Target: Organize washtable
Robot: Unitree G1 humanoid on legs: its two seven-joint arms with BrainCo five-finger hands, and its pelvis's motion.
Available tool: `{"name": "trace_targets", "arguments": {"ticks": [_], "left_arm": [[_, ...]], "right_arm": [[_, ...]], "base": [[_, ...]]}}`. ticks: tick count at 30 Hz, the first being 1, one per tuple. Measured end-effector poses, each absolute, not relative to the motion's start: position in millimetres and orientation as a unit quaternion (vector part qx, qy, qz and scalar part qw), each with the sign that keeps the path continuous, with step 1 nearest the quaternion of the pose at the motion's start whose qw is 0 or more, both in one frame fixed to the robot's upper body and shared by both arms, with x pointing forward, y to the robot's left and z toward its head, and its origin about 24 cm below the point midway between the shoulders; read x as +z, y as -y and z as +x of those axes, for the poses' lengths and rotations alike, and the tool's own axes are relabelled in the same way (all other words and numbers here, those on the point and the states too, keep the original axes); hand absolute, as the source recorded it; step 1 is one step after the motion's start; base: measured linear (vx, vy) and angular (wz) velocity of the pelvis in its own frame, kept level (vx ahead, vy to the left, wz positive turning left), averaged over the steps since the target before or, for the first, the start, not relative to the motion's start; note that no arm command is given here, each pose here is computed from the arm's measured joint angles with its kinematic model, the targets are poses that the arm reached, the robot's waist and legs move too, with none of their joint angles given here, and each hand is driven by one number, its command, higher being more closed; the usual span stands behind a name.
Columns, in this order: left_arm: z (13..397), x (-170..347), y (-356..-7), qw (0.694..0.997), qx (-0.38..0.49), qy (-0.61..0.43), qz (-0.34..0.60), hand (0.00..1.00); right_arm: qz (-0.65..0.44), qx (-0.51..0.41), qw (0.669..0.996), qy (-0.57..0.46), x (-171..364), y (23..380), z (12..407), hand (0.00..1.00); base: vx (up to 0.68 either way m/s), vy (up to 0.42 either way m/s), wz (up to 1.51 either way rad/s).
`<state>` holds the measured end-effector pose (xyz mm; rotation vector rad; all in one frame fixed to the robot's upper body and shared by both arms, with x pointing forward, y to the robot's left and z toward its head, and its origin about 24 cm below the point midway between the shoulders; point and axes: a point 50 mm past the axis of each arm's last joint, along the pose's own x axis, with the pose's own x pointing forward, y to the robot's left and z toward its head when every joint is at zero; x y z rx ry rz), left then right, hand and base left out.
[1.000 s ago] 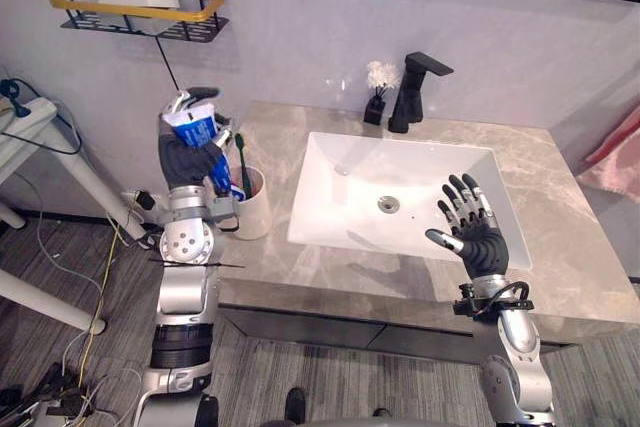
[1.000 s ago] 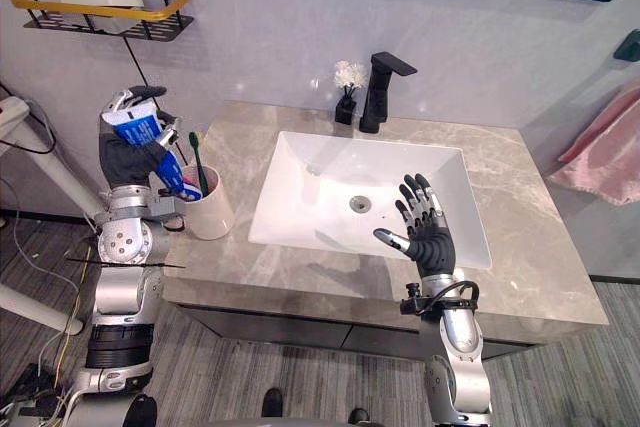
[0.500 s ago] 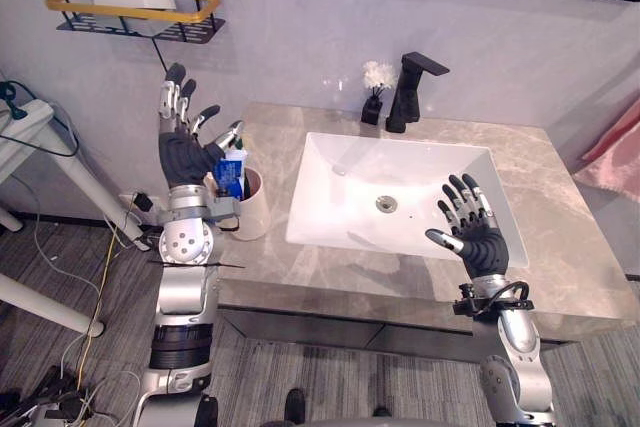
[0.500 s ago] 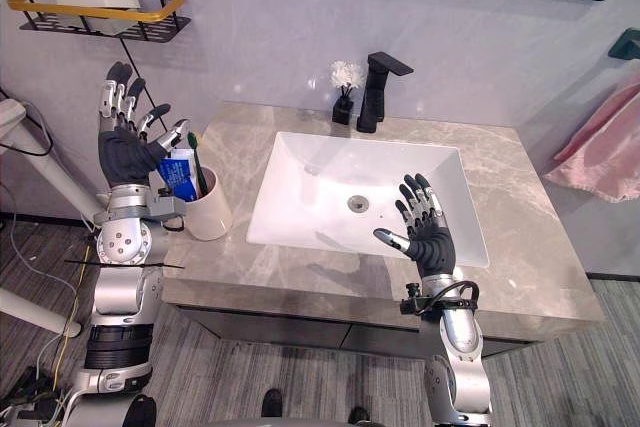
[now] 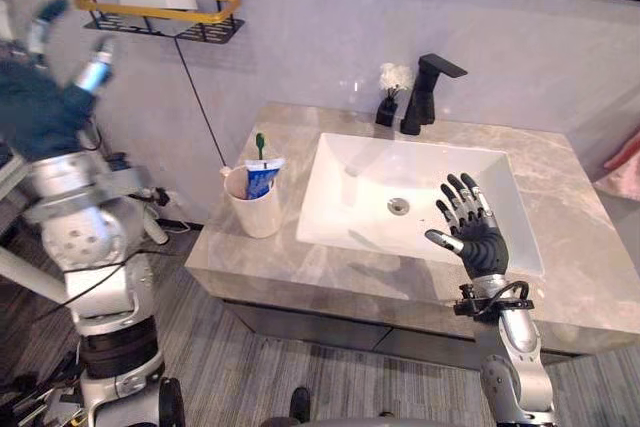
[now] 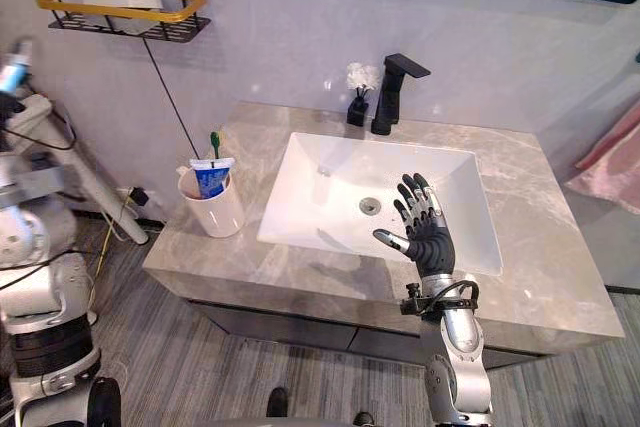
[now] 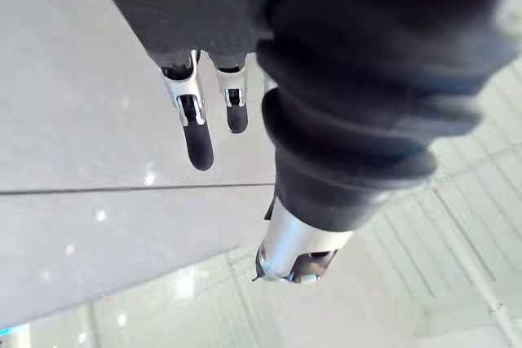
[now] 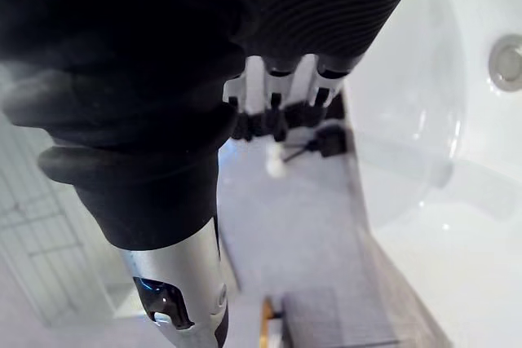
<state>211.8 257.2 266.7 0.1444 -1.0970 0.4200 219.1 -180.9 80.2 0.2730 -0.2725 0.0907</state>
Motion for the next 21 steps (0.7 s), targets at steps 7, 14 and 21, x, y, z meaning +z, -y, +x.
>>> {"name": "trace_targets", "arguments": {"ticks": [7,14,21], "left_arm": [[169.0,232.5,-282.1,0.838,0.266,0.465,0.105,1.0],[144.6,163.7,-258.9,0.906,0.262,0.331,0.017,1.0],[153.8,143.7,-237.5,0.941,0.189,0.279,-0.017,1.0]], "right_arm": [[0.134,0.042,0.982,0.128,77.3,185.3,216.1,0.0],[0.152,0.016,0.981,0.121,71.3,187.7,208.6,0.0],[0.16,0.012,0.981,0.112,67.4,185.9,204.7,0.0]], "base": [[0.01,0.001,0.06],[0.0,-0.003,0.05],[0.0,-0.001,0.08]]}}
